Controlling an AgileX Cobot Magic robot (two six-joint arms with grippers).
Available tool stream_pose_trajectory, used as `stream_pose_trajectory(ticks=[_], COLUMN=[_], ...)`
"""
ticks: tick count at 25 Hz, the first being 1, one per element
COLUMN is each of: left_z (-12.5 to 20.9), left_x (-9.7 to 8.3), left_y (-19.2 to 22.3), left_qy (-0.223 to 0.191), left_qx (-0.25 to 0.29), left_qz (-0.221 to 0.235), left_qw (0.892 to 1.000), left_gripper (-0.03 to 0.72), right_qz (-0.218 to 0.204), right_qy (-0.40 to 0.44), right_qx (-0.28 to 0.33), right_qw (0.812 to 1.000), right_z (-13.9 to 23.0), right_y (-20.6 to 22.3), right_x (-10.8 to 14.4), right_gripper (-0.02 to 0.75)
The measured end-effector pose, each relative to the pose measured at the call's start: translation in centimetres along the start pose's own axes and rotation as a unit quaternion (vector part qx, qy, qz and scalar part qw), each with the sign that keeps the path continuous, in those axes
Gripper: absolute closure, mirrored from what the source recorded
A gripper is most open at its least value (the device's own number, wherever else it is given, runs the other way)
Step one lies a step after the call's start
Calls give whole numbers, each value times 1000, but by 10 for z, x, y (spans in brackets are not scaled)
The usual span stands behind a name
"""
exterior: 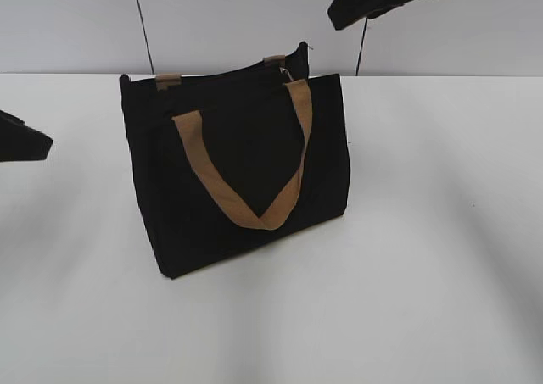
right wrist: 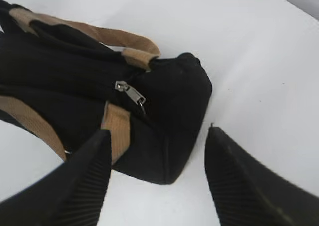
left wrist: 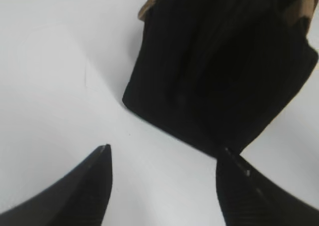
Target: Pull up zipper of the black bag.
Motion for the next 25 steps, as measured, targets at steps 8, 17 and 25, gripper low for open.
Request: stream_pose_trajectory(ticks=[8,17,25], left_z=[-18,-46,-43], left_x=[19,43,39], left_y=[-39,-92,-109], left_qy=[-85,-195,-199], left_qx=[36,48,84], left_qz=[-106,-237,-254], left_qw=[990,950,943], left_gripper=[194,204,207], right_qz=[58,148,220], right_qy=[-51,48,126], right_qx=[90,149,125], right_qw=[993,977,959], right_z=[23,57,81], right_y=[-30,-91,-158], right_x=[-8,-41,-67], right_gripper=[288,287,287])
Point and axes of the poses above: a point on each arm's last joint axis where the gripper is mounted, y pointing out along that axis toward the gripper, x along the wrist's bending axis when the last joint is at zero, z = x × y, the point moved 6 cm from there along y, pointing out along that axis toward the gripper, and after that the axes turned 10 degrees about -y, right-handed, at the moved point
